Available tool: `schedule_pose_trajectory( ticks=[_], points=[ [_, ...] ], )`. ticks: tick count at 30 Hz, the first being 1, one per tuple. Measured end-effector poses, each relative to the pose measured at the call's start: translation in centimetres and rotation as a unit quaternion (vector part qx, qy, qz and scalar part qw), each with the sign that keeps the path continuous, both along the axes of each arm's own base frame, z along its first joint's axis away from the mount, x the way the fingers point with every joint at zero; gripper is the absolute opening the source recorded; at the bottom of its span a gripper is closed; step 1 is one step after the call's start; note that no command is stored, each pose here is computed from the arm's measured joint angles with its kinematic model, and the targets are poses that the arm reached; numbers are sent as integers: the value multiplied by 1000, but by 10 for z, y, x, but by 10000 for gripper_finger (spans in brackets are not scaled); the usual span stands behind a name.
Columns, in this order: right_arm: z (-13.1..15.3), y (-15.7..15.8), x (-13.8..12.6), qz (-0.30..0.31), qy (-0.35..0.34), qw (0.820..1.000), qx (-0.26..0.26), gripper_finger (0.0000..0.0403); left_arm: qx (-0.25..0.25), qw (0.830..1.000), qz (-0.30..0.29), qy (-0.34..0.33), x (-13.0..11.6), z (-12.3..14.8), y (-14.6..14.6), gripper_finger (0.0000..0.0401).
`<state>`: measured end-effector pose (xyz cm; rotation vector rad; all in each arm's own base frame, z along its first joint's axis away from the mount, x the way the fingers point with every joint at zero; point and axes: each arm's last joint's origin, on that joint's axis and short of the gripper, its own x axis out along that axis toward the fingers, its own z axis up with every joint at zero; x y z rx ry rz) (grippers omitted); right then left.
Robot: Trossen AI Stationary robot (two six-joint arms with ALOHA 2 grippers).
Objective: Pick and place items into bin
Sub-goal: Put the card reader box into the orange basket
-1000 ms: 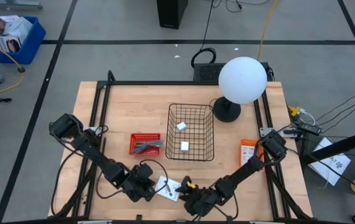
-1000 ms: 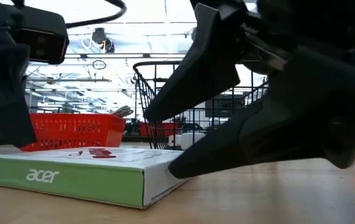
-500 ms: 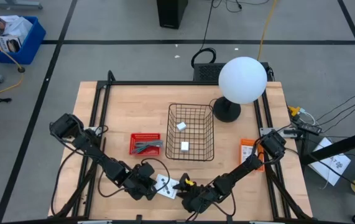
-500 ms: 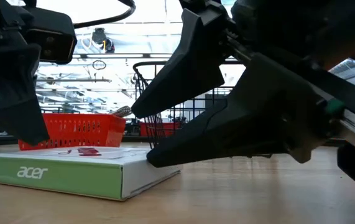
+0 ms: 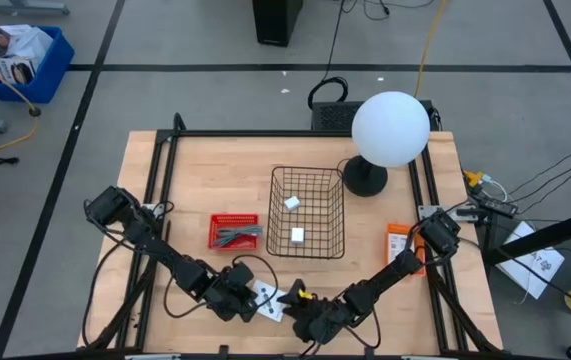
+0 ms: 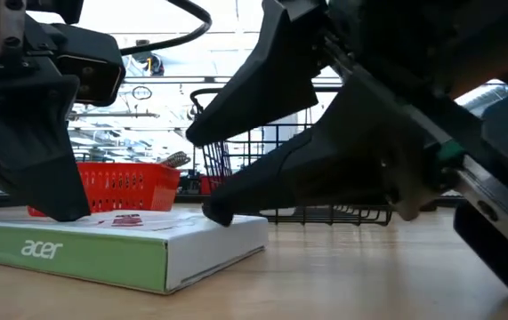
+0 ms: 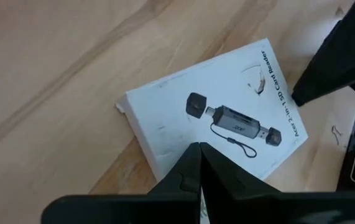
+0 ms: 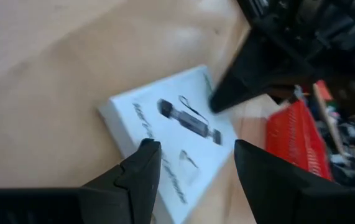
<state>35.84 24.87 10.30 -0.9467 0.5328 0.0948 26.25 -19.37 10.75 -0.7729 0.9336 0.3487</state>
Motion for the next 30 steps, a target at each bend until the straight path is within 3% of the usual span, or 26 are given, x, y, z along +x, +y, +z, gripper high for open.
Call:
schedule_pose_trajectory(
  ticks=[20, 30],
  points=[
    [-2, 10, -11, 0, 17, 1000, 8, 196, 41, 999, 17, -6, -14, -3, -9, 3],
    [-6, 8, -11, -42, 27, 991, 125, 190, 77, 995, -21, -60, -16, 14, -12, 5]
  ],
)
